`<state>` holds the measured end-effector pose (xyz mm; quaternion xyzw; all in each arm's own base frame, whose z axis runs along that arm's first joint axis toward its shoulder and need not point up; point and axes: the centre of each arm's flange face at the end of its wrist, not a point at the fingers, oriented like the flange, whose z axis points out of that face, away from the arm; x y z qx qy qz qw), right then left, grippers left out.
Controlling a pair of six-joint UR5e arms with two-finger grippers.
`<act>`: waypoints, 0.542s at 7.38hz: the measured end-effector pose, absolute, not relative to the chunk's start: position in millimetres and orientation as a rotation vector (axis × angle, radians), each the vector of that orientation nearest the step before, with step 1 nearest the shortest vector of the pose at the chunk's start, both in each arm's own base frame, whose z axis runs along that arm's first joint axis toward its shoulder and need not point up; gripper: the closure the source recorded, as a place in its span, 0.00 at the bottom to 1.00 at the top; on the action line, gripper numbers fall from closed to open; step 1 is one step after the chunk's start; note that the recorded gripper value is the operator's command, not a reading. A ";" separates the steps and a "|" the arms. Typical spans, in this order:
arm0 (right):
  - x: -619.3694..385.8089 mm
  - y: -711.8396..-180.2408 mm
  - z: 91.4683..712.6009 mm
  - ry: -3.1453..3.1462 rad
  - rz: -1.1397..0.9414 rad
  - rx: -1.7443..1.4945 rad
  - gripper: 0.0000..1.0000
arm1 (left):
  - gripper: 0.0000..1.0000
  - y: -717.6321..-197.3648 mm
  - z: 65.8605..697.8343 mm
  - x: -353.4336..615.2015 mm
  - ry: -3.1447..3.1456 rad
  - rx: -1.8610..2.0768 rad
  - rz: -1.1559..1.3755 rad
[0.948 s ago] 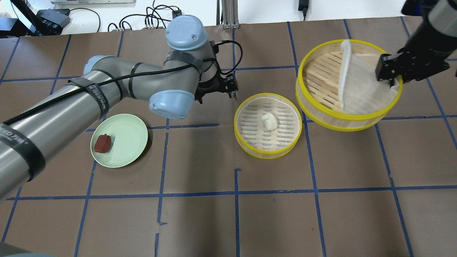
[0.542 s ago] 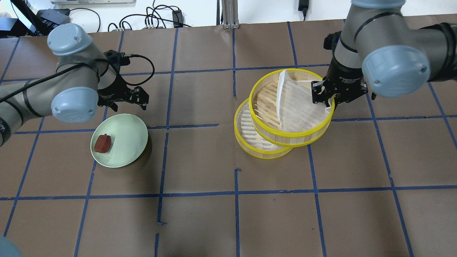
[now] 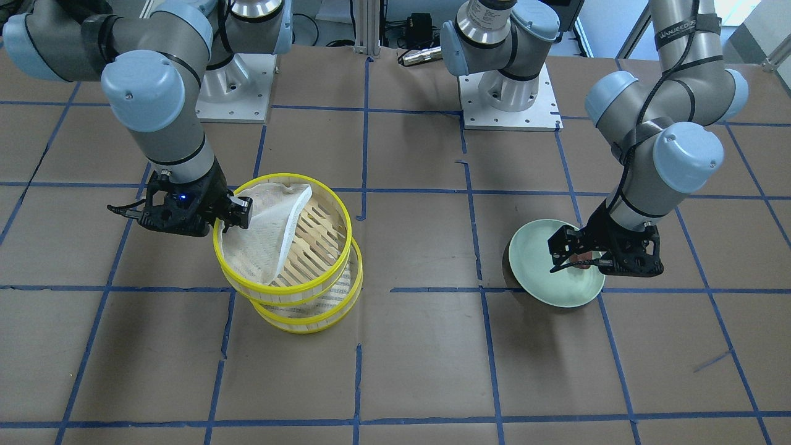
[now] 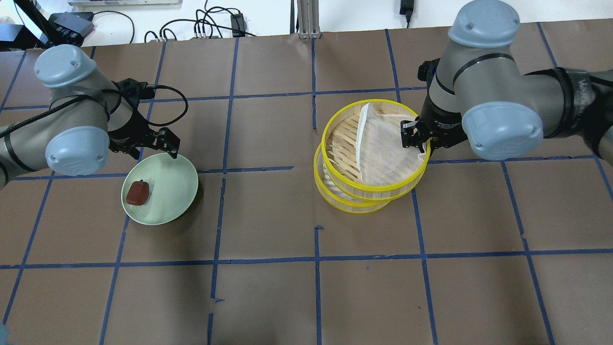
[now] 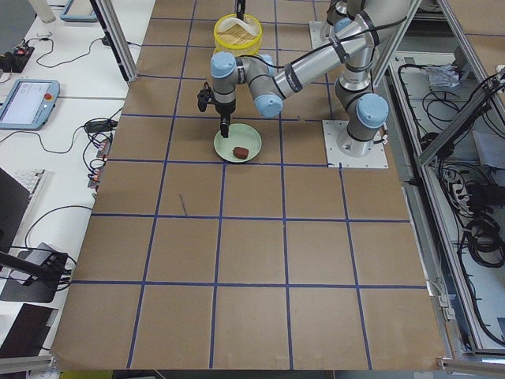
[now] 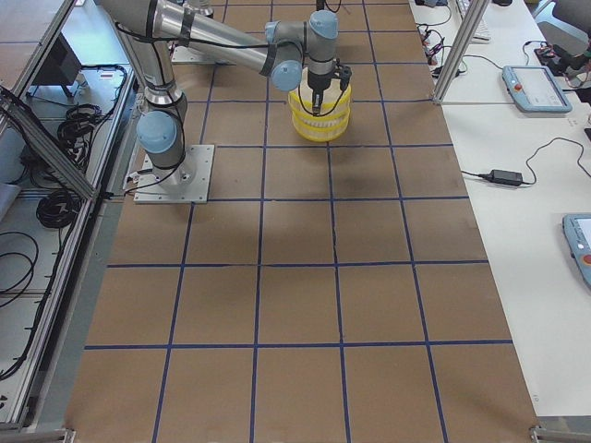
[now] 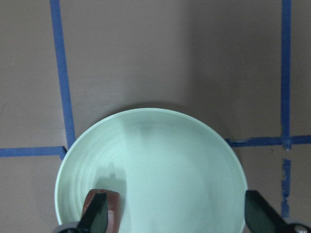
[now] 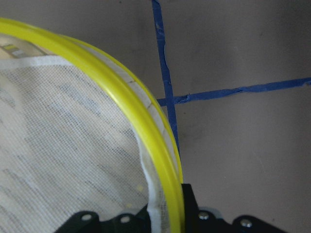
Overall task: Place buns in different layers of steamer
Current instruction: 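Lower the top tier onto the bottom tier while the left descends to the brown bun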
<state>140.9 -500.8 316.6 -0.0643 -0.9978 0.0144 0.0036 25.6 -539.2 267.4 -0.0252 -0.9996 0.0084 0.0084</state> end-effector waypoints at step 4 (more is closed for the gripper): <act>145.0 -491.1 294.2 -3.188 0.071 -0.192 0.83 | 0.01 -537.9 261.6 30.4 -3.118 -0.083 0.007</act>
